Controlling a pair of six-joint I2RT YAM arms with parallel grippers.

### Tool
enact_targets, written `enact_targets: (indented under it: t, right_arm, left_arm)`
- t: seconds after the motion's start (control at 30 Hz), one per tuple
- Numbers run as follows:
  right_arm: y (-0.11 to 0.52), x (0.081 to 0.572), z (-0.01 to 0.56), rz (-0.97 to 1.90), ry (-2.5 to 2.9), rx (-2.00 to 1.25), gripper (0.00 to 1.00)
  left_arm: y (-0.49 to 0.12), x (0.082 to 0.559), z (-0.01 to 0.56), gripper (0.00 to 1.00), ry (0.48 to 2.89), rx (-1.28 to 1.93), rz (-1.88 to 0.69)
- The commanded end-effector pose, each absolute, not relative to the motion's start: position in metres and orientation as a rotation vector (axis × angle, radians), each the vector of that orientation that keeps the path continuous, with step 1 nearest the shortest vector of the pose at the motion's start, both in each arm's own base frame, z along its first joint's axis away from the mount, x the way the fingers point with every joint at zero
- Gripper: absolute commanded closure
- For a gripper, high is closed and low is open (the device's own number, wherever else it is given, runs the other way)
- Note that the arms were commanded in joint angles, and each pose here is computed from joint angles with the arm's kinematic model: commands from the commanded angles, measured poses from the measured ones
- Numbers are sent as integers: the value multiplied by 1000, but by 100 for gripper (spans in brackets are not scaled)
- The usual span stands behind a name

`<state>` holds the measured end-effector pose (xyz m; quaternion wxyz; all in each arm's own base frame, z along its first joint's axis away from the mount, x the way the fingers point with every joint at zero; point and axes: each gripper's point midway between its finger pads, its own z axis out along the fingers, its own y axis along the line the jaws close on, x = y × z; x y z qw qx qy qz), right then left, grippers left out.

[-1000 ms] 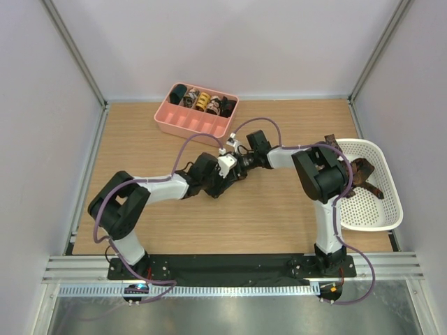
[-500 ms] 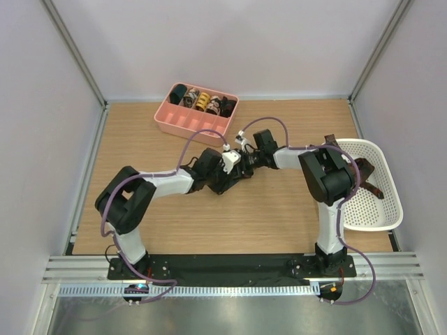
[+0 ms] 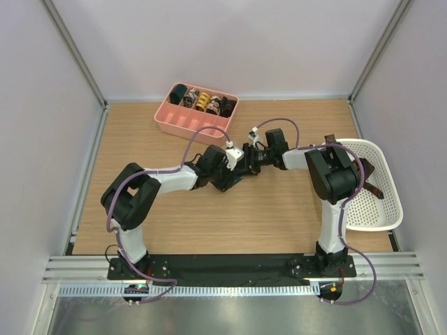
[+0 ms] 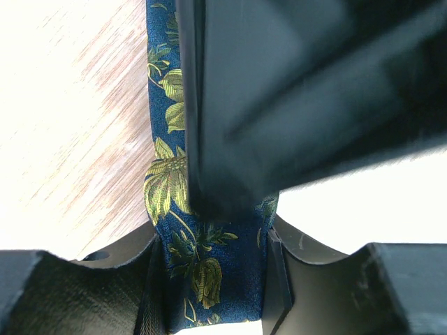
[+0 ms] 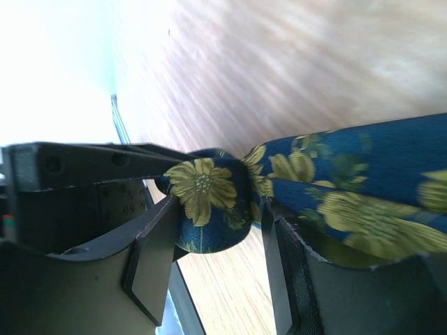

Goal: Roll the ties
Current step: Roll the tie

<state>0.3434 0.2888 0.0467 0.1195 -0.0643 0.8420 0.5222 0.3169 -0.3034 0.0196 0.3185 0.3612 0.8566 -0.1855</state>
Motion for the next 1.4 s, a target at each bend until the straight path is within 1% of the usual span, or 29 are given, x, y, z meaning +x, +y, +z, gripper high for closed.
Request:
enact_targets:
  t: [0.0,0.2,0.3,0.4,0.47,0.5,0.53,0.6,0.63,0.7,0.73,0.77,0.8,0.83,0.87,0.9,0.93,1.0,1.03,1.07,1.1,1.27,1.3,1.37]
  right_arm:
    - [278,375,84,1485,2316,-142,44]
    - [256,389,101,1432,2267,-73,48]
    - [238,394,100,1341,2263,-1,48]
    - [216,395,103,1228,2250,76,54]
    - [201,396,105,1177,2237,118,55]
    - [195,396,108,1145,2228,131,55]
    - [190,390,115,1121,2209,131,55]
    - [180,382,114,1042,2205,130,55]
    - [177,377,128,1026,2167,111,56]
    - [169,371,131,955,2152,105,57]
    - [164,359,121,911,2179,94,57]
    - [163,353,132,883,2155,66,57]
    - [157,349,128,816,2163,73,57]
    - [162,335,123,775,2199,12,57]
    - [165,328,136,752,2162,-25,57]
    - [167,320,134,722,2163,-56,57]
    - [179,306,130,680,2180,-112,56]
    - [191,289,145,632,2110,-221,55]
    - [188,284,143,569,2099,-229,53]
    - [205,269,144,577,2074,-332,53]
    - [208,260,146,578,2046,-371,53]
    - [236,240,145,512,1972,-566,54]
    - [253,228,149,514,1935,-664,55]
    - [263,225,139,421,1934,-754,55]
  left_arm:
    - [-273,264,-35,71,2526,1027,-450]
    - [-273,264,-36,71,2544,1033,-424]
    - [-273,265,-34,71,2552,1050,-383]
    - [-274,263,-34,71,2577,1053,-360]
    - [-275,263,-34,71,2596,1054,-342]
    - [-268,261,-38,72,2630,1054,-288]
    - [-273,267,-33,71,2630,1031,-272]
    - [-267,262,-40,71,2693,1033,-221]
    - [-273,268,-36,71,2695,1008,-229]
    - [-273,265,-36,71,2731,1004,-218]
    - [-273,264,-41,71,2750,1008,-210]
    - [-277,268,-38,71,2746,1001,-210]
    - [-275,266,-37,71,2762,1008,-193]
    - [-273,264,-42,71,2782,1017,-180]
    - [-276,268,-38,71,2777,1020,-180]
    - [-273,264,-39,71,2805,1029,-159]
    - [-273,264,-38,72,2813,1034,-152]
    - [-274,264,-37,73,2829,1042,-146]
    - [-274,264,-36,72,2833,1041,-146]
    - [-275,262,-37,72,2843,1048,-151]
    - [-276,263,-34,72,2849,1055,-153]
    - [-279,261,-32,72,2895,1079,-138]
    - [-276,257,-36,72,2926,1091,-127]
    - [-278,257,-33,72,2946,1103,-123]
